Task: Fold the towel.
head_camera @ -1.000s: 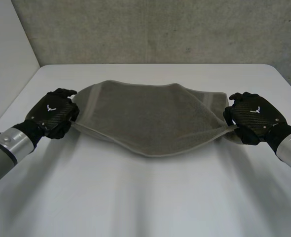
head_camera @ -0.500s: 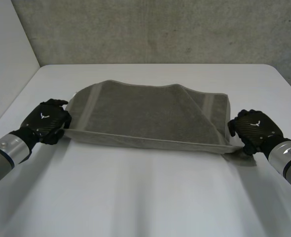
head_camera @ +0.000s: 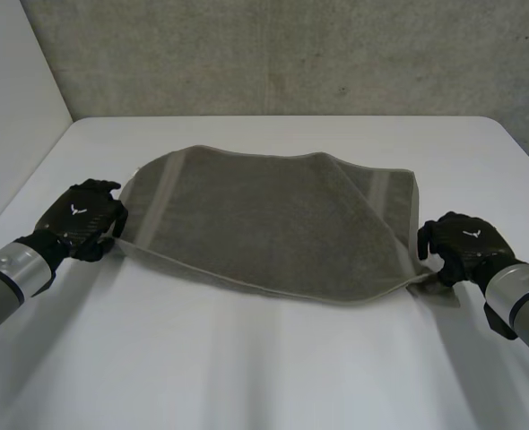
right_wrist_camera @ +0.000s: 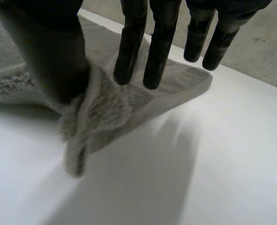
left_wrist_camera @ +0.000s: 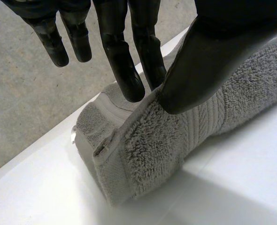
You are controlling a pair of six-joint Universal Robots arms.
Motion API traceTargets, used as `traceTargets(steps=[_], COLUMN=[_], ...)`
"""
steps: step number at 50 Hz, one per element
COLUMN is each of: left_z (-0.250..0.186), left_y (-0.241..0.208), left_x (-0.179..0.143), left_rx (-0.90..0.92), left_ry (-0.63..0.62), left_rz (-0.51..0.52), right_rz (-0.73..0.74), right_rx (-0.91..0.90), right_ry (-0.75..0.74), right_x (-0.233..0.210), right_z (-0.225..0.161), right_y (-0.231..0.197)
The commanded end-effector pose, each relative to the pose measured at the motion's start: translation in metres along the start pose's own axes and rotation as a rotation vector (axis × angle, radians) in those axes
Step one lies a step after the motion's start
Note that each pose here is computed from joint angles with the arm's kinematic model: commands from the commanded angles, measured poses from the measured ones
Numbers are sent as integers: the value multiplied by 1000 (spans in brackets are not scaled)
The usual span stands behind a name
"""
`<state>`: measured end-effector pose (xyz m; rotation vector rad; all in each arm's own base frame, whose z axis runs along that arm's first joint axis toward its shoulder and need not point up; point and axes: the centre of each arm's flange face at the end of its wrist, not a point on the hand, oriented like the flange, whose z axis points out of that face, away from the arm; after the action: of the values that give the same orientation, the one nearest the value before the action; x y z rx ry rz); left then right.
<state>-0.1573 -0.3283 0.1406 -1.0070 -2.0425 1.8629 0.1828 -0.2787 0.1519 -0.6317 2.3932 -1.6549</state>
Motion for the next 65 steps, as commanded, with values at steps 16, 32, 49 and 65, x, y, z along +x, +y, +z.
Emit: traceTargets(steps=[16,32,49,65], left_z=[8,17,-14,-72], left_y=[15,26,-58,-161], left_x=[0,-5,-32,-26], left_rx=[-33,-55,45,285], left_ry=[13,-8,-82,-149], left_rz=[-25,-31,38,-18], right_rz=[6,6,-188,-638], right_rx=[-5,-35,166,301], right_ry=[-24,-22,26,109], right_x=[-1,-1,33,22], right_z=[2,6,-21,-88], right_y=[2,11,-74,-153])
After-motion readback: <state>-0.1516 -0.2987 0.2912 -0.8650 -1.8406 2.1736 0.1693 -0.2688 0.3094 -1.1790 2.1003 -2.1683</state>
